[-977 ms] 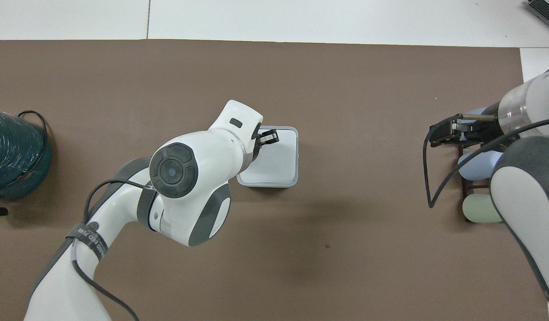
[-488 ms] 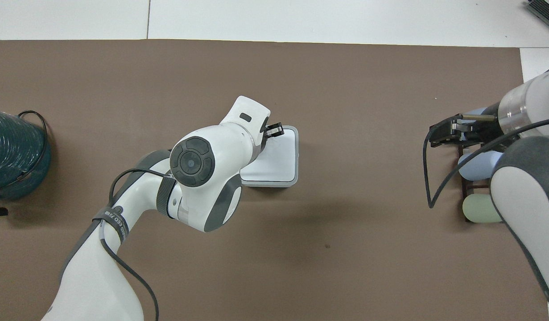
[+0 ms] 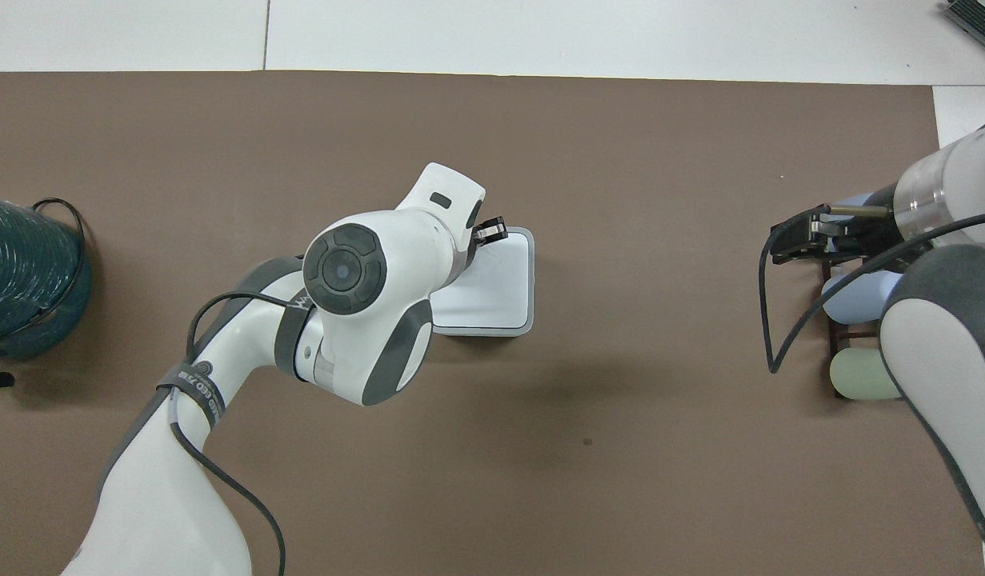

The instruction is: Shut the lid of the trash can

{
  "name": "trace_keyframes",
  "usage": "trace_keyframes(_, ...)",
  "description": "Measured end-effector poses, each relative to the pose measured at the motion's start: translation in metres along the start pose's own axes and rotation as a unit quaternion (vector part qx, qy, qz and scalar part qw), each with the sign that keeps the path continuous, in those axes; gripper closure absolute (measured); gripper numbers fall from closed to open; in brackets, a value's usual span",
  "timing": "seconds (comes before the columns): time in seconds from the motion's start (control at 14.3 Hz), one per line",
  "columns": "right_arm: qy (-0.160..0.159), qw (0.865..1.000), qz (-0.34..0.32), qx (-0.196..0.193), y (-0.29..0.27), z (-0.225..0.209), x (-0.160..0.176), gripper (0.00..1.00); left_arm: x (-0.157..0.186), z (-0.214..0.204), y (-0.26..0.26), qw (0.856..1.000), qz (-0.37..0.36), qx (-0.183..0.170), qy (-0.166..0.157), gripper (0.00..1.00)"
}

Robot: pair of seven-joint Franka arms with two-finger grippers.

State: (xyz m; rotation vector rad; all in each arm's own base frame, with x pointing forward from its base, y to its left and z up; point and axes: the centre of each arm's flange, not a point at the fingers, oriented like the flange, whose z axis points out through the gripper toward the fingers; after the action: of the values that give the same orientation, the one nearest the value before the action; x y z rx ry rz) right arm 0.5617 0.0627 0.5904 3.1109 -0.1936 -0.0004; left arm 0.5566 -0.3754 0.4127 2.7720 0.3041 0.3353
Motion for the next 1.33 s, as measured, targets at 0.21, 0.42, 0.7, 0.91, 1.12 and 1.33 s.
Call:
trace_keyframes(0.21,0.0,1.0,0.0,0.0,0.0,0.0,0.0,0.0,0.053,-0.038,-0.03,0.999,-0.007,0.038,-0.038,0.99)
trace_keyframes(0.42,0.0,1.0,0.0,0.0,0.0,0.0,0.0,0.0,0.102,-0.097,-0.084,0.996,0.001,0.061,-0.064,0.95)
trace_keyframes(0.7,0.0,1.0,0.0,0.0,0.0,0.0,0.0,0.0,0.14,-0.172,-0.182,0.99,0.044,0.094,-0.092,0.95)
trace_keyframes(0.91,0.0,1.0,0.0,0.0,0.0,0.0,0.0,0.0,0.142,-0.209,-0.213,0.984,0.076,0.128,-0.099,0.81)
trace_keyframes(1.12,0.0,1.0,0.0,0.0,0.0,0.0,0.0,0.0,0.134,-0.224,-0.207,0.98,0.091,0.146,-0.1,0.68)
trace_keyframes(1.33,0.0,1.0,0.0,0.0,0.0,0.0,0.0,0.0,0.13,-0.232,-0.202,0.98,0.101,0.144,-0.095,0.36)
